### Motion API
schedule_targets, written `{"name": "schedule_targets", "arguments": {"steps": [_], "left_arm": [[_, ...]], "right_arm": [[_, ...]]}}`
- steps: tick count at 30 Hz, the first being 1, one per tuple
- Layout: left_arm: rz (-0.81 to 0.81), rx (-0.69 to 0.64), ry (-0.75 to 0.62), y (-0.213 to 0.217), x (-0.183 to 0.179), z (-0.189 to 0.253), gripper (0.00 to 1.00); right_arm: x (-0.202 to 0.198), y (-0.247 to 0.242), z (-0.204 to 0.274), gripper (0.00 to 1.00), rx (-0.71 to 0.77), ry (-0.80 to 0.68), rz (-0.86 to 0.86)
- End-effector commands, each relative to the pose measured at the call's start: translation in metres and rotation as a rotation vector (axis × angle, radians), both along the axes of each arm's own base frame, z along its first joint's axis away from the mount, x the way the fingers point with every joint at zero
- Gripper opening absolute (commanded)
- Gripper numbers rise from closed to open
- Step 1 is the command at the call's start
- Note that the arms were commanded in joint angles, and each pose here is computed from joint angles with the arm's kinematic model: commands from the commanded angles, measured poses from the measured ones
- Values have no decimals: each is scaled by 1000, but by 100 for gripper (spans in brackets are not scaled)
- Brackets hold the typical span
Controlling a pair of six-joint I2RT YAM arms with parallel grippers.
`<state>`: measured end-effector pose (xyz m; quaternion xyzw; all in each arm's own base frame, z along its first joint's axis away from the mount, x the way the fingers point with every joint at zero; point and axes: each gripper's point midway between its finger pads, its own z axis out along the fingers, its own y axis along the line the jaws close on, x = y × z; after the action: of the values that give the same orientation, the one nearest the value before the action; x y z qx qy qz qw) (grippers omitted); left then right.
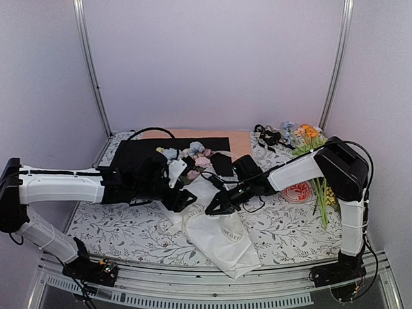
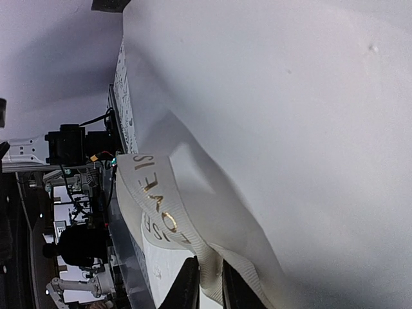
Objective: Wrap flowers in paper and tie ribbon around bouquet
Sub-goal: Cross the ribbon over the folded bouquet.
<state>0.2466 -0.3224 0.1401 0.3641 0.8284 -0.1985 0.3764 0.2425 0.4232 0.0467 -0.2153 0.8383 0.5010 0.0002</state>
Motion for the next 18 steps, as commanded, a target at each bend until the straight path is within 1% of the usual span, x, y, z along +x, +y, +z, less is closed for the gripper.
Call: {"name": "schedule_targets", "arguments": {"steps": [1,2,3,5,7,8,13,18], "left_arm": [[-99,-78,-114,-12,-20,19,47],[-109,-64,-98,-12,-22,12,41],[-117,-37,-73,-13,-24,3,37],[-142,25,-5,-16,-31,-17,36],[-119,78,29,-15,-30,-34,36],[-109,98,42,-13,-30,-42,36],[-65,162,56,-8,-24,-63,47],[-90,150,48,-13,-25,-66,48]], "right_arm": [[7,3,2,15,11,-18,-17],[8,3,3,15,11,-18,-19],[8,3,3,15,12,-20,-19],[7,3,2,15,9,-20,-18],[8,3,2,14,8,-20,-21],[8,3,2,14,10,-18,-20],[8,4,4,14,15,-20,-19],[7,3,3,14,10,-17,-17]]}}
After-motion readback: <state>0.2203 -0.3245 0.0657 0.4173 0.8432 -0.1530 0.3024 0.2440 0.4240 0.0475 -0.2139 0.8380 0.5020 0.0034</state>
